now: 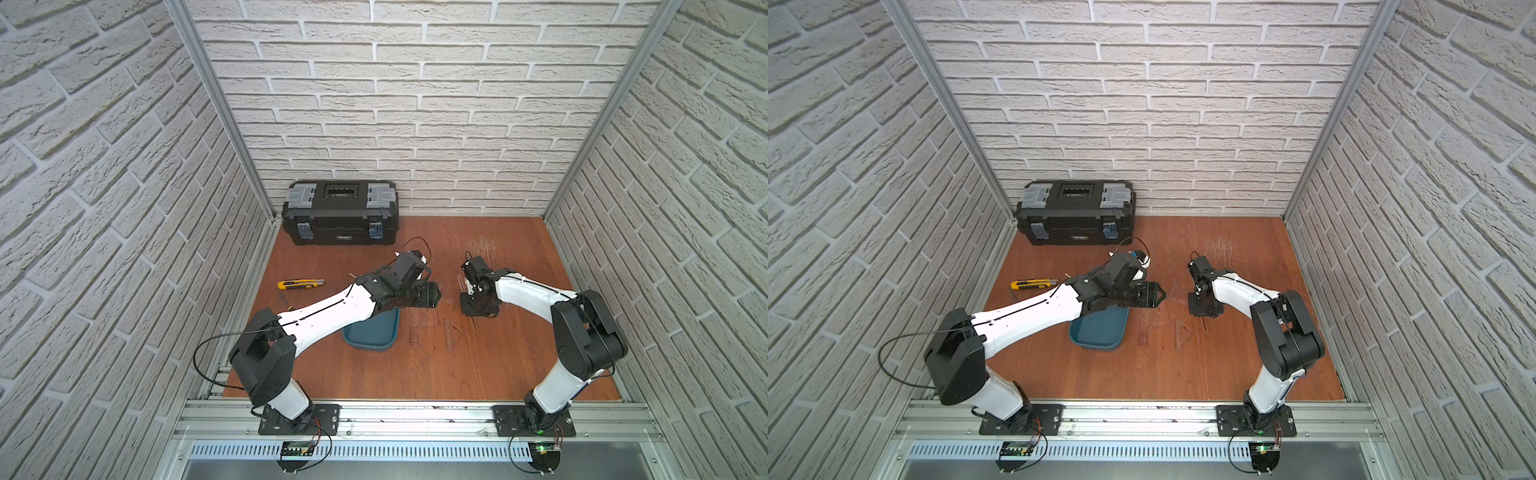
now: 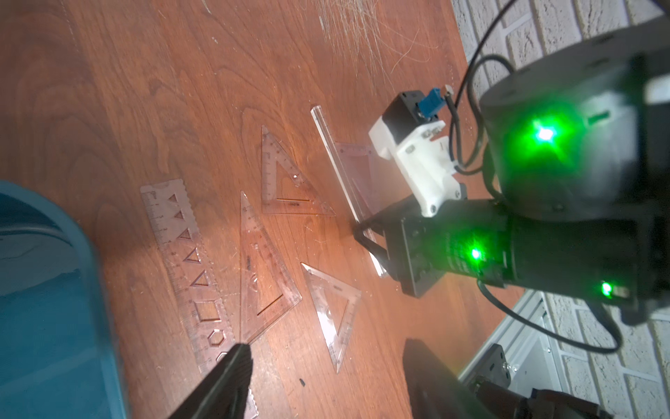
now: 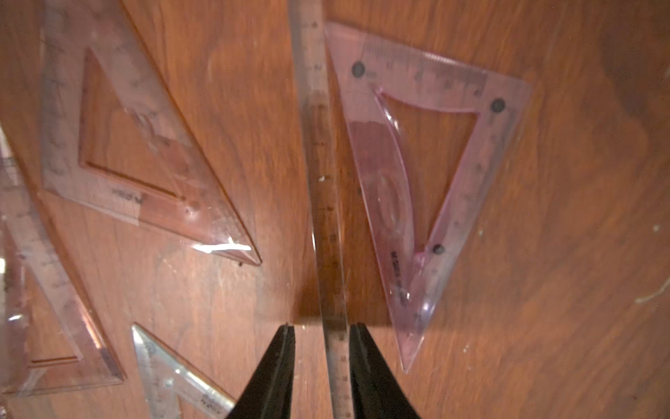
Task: Put the scattered rulers into the storage box
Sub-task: Pick up the ruler from the center of the board.
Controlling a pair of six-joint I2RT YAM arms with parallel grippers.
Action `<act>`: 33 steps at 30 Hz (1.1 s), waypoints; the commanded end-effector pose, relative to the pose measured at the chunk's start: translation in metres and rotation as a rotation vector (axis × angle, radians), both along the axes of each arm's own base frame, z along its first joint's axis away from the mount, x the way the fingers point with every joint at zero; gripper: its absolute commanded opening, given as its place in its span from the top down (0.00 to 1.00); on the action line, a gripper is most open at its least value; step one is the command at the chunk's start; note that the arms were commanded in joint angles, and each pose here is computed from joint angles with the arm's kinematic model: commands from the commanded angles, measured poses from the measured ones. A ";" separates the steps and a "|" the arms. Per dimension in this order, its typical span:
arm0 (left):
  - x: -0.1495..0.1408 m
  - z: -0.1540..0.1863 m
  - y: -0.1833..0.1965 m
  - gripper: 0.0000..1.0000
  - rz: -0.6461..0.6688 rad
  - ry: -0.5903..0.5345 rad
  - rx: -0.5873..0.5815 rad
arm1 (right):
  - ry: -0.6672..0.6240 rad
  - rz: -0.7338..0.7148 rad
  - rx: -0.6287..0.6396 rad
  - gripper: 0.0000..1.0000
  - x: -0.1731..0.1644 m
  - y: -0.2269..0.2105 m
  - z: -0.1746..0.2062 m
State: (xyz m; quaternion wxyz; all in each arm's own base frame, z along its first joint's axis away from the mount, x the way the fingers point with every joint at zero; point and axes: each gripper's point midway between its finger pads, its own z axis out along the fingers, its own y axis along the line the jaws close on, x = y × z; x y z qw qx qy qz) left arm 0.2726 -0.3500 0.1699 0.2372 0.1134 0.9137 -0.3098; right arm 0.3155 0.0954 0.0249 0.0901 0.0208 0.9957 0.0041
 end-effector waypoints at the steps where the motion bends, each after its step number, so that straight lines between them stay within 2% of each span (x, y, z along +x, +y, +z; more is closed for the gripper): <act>1: -0.001 0.011 0.007 0.29 0.021 -0.033 -0.014 | -0.011 -0.002 -0.024 0.71 0.013 0.001 0.001; 13: -0.004 0.016 0.015 0.29 0.036 -0.048 -0.012 | 0.013 -0.023 -0.019 0.82 0.011 0.001 -0.013; 19: -0.004 0.022 0.020 0.29 0.051 -0.063 -0.011 | 0.003 -0.036 -0.009 0.97 0.014 0.003 -0.003; 29: -0.007 0.046 0.049 0.29 0.107 -0.137 0.021 | -0.113 -0.042 0.122 0.97 0.013 0.022 0.068; 33: -0.004 0.060 0.075 0.30 0.169 -0.182 0.046 | -0.159 -0.019 0.269 0.97 0.007 0.051 0.102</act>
